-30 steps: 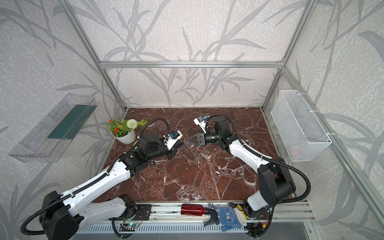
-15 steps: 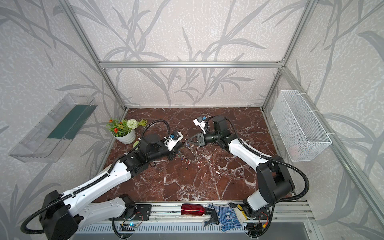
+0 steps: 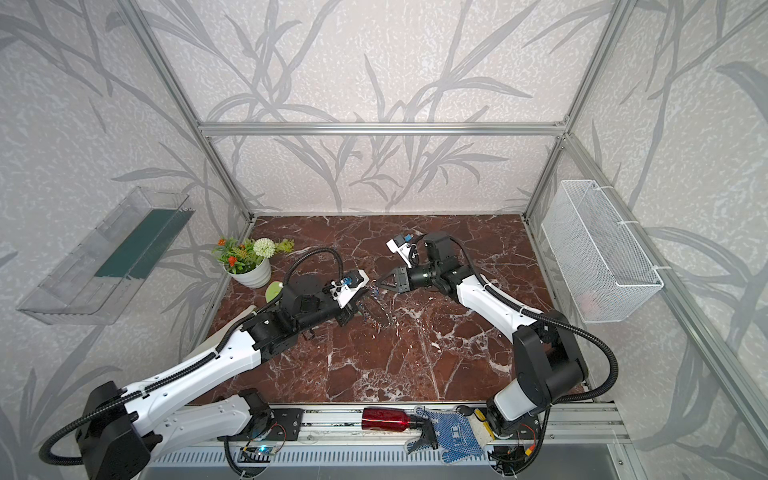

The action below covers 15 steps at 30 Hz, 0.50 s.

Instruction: Put the keys on the keyring

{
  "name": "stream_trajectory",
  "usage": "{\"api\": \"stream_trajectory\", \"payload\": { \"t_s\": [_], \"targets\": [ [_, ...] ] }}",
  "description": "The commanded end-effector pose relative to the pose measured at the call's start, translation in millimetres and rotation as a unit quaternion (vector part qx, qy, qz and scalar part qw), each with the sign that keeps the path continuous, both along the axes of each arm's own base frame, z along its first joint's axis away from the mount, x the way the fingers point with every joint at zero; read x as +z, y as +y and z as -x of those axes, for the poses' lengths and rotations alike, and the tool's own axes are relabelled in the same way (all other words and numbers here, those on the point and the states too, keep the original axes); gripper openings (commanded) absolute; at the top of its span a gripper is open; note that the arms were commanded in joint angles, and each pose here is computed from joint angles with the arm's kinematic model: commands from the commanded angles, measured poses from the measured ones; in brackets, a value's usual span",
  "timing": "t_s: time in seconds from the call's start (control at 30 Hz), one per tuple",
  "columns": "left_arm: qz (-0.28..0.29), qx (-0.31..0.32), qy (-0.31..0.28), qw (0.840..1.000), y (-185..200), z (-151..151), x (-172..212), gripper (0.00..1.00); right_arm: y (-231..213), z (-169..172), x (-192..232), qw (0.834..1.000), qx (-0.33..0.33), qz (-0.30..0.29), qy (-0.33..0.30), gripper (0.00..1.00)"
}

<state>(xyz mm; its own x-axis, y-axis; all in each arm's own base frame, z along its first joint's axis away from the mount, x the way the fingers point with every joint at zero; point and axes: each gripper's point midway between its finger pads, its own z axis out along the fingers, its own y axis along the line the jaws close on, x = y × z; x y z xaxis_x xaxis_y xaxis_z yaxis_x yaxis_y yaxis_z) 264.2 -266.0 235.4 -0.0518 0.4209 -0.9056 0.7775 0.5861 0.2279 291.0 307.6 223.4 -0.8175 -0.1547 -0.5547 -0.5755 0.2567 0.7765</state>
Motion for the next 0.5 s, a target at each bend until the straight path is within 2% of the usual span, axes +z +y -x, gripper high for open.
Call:
{"api": "stream_trajectory", "payload": {
  "t_s": [0.0,0.47],
  "targets": [
    [0.085,-0.030,-0.105,0.990,-14,8,74,0.00,-4,-7,-16,0.999,-0.024,0.033,0.013,0.00],
    [0.082,-0.024,-0.091,0.992,-21,7,66,0.00,-9,-6,-5,0.999,-0.030,0.021,0.008,0.00]
  ]
}}
